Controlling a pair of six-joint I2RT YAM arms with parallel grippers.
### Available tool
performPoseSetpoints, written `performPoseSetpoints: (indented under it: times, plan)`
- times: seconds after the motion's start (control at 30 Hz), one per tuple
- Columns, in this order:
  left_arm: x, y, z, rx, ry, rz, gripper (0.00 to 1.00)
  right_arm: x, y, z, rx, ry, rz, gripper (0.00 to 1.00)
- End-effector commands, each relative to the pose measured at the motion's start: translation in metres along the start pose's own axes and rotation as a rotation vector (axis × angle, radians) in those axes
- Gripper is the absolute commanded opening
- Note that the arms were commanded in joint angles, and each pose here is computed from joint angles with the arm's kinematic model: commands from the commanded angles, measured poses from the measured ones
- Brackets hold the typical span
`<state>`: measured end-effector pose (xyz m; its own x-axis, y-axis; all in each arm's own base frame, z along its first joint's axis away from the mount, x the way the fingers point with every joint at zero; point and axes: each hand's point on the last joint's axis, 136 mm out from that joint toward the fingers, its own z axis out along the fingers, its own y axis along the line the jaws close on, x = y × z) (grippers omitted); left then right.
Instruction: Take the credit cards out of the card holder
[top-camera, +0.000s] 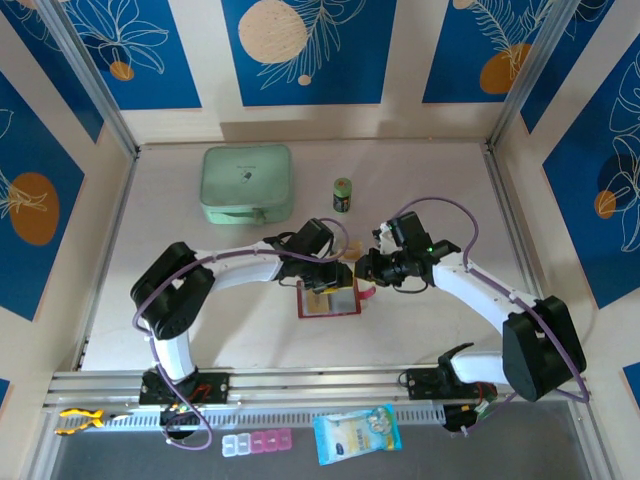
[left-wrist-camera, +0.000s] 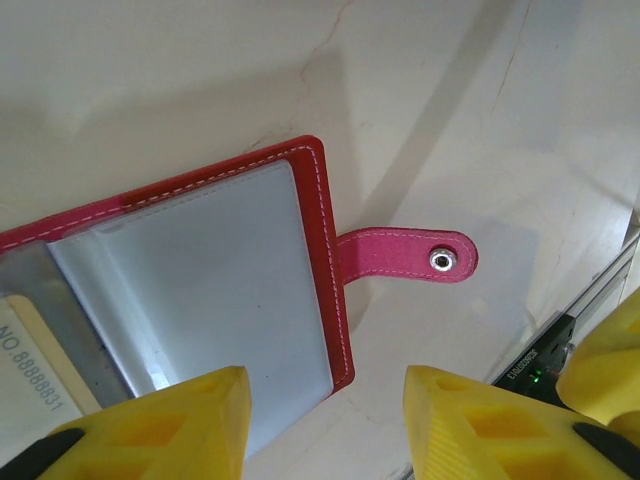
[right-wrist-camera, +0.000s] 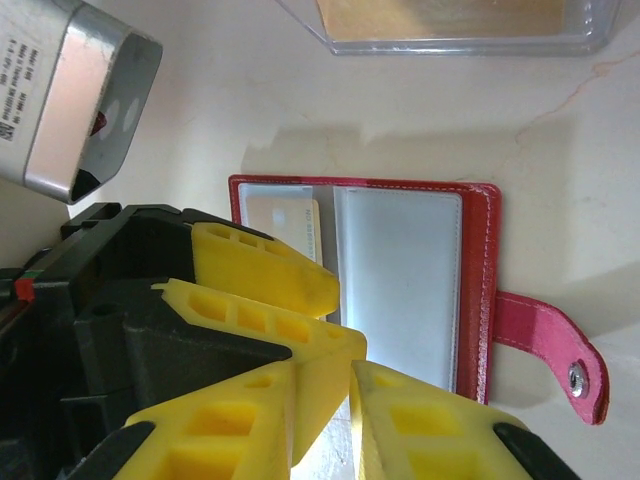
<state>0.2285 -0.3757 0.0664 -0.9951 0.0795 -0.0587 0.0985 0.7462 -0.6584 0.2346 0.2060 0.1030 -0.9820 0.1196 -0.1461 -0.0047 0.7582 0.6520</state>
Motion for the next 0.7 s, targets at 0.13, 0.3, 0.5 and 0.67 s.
performPoseSetpoints:
  times: [0.13, 0.3, 0.5, 0.67]
  plan:
    - [0.002, 0.001, -0.009, -0.011, -0.002, 0.028, 0.43, 0.012, 0.000, 0.004, -0.016, 0.046, 0.020, 0.21]
    - [0.002, 0.015, -0.023, -0.021, -0.039, 0.007, 0.40, 0.015, 0.002, 0.011, -0.014, 0.065, 0.019, 0.20]
    - [0.006, 0.034, -0.035, -0.030, -0.067, -0.027, 0.35, 0.020, 0.009, 0.027, -0.015, 0.107, 0.008, 0.19]
    - [0.012, 0.048, -0.043, -0.043, -0.078, -0.049, 0.30, 0.027, 0.015, 0.046, -0.004, 0.154, -0.004, 0.18]
